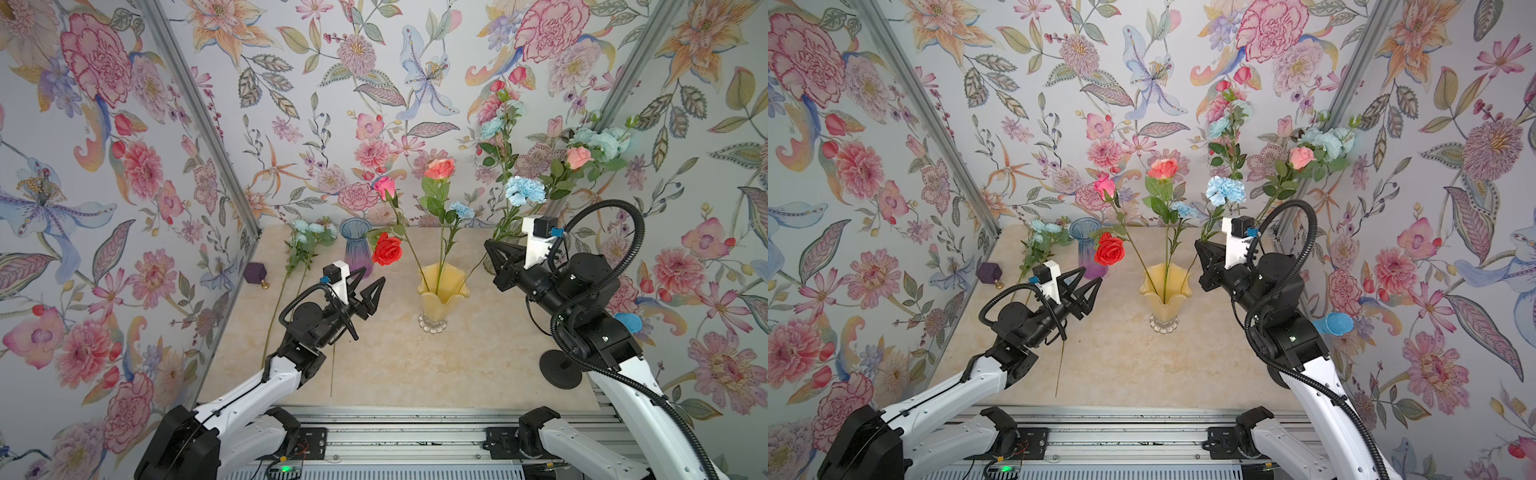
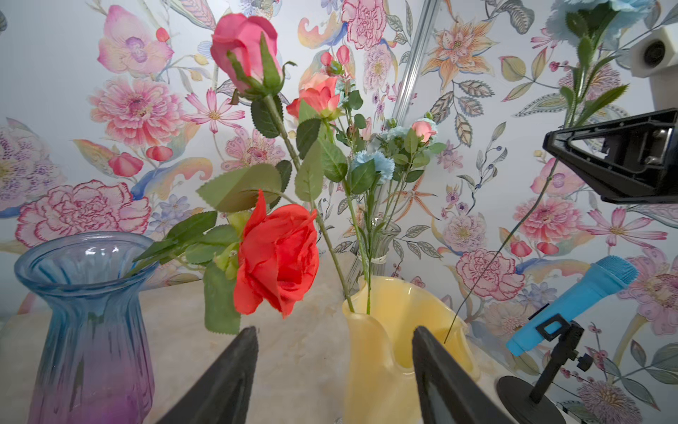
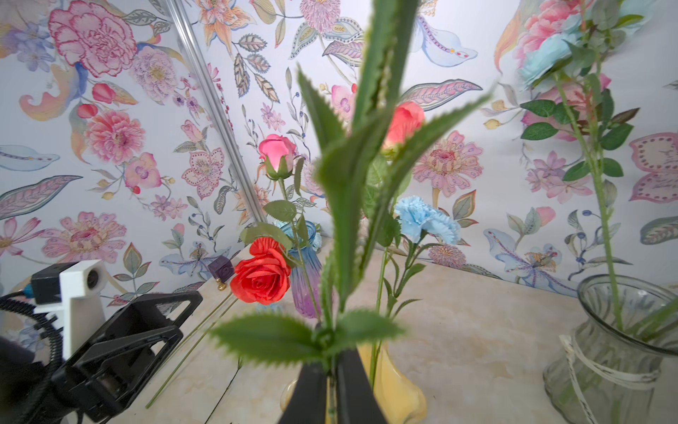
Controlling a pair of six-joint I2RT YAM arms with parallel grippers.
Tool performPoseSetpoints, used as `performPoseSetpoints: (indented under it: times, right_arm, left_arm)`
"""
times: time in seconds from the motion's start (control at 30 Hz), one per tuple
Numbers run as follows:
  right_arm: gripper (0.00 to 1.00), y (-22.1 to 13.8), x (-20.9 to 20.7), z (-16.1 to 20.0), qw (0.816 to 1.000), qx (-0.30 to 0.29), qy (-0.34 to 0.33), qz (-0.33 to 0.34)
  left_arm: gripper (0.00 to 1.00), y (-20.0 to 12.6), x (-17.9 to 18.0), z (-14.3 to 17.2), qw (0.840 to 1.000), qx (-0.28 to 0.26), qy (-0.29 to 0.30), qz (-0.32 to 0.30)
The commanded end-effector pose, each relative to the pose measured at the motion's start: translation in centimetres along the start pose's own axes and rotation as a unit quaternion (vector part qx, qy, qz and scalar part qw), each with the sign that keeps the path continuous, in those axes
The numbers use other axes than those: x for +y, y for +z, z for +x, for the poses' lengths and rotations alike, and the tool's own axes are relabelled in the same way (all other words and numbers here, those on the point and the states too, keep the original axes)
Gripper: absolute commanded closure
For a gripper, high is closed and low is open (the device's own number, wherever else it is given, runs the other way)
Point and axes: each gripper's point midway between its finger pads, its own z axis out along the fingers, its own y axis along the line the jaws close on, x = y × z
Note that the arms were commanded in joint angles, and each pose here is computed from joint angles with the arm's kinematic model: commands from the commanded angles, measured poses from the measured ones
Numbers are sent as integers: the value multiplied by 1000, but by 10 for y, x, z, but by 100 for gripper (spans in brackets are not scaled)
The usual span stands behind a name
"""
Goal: Pick out blue flowers from the vase
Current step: Pick up the flower from the vase.
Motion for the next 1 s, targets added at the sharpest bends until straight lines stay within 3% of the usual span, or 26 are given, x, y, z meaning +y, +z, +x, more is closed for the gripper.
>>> performPoseSetpoints:
  times: [0.0, 0.43, 0.63, 0.97]
  right_arm:
    - [92, -16, 21, -22, 999, -29, -3, -26]
    - [94, -7, 63, -22, 995, -18, -26, -89]
    - [92, 3, 99, -12, 987, 23, -39, -153]
    - [94, 62, 162, 54, 936, 145, -44, -317]
  left_arm:
    - [31, -2, -21, -17, 999, -19, 2, 49]
    - [31, -11, -26, -30, 998, -36, 1, 54]
    - [32, -21, -48, -53, 992, -60, -18, 106]
    - [38, -20, -79, -57, 978, -34, -42, 203]
